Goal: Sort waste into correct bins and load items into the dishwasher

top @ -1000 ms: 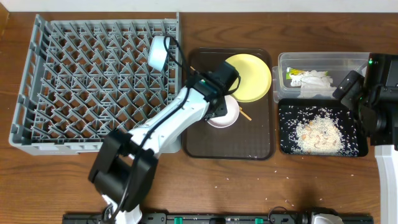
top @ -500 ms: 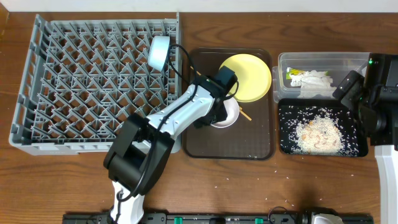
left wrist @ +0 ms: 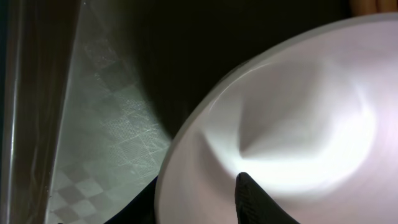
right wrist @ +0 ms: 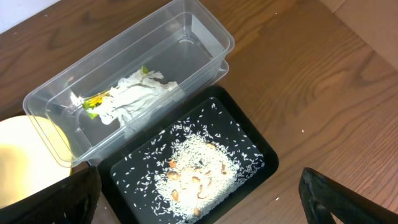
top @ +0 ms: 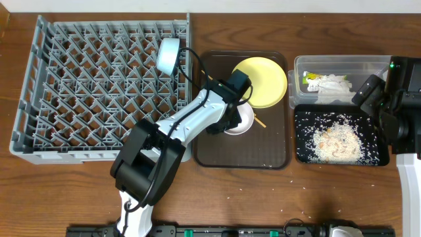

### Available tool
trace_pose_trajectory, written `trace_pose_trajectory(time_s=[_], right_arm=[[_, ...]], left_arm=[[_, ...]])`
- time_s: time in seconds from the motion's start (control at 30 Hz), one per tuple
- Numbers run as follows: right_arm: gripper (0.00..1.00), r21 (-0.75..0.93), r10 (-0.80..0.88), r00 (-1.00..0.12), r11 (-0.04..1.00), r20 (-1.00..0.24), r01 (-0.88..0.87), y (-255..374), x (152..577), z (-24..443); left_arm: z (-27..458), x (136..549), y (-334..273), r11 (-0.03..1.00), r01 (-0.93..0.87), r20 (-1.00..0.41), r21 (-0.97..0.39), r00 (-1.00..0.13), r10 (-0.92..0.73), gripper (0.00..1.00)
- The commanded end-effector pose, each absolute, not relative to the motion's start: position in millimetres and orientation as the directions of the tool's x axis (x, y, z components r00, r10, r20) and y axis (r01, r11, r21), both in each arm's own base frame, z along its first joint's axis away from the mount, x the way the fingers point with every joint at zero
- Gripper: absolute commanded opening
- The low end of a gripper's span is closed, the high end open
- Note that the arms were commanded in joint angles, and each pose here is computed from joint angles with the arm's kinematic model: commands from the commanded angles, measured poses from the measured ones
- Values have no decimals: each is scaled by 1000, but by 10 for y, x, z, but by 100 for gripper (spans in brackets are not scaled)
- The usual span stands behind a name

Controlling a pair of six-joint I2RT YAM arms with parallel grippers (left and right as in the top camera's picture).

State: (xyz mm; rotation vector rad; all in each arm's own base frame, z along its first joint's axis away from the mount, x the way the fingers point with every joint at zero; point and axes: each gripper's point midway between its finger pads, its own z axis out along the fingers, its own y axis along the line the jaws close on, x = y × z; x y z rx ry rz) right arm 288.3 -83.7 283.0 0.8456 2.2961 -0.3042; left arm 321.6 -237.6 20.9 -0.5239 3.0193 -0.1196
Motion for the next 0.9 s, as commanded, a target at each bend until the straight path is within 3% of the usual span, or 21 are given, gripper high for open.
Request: trace_pose_trajectory(time_s=[0.0,0.33,0.4,0.47,0.77,0.87], right_arm=[[99,18,505,-552,748,-664,663,-863,2875,2853],[99,18,505,-552,748,-664,663,-863,2875,2853],[99,18,505,-552,748,-664,663,-863,2876,2852],[99,18,505,-552,748,-664,663,-863,2875,2853],[99,18,505,-552,748,-664,663,-863,2875,2853],[99,18,505,-552,748,-664,663,-863,2875,2853]], left_arm=[[129,3173,-2331,925,-373,-39,-74,-926,-376,34],[42,3143,-2308,883,-465,-24,-62,-884,-467,27],[31,3144,-2310,883,-465,-24,-61,-884,-467,22],[31,3146,-2310,883,-465,-24,-61,-884,-467,8],[81,3165,-2312,884,-462,-31,-74,-885,-465,7],[215,3220,-2311,915,-390,-59,-101,-916,-397,7]])
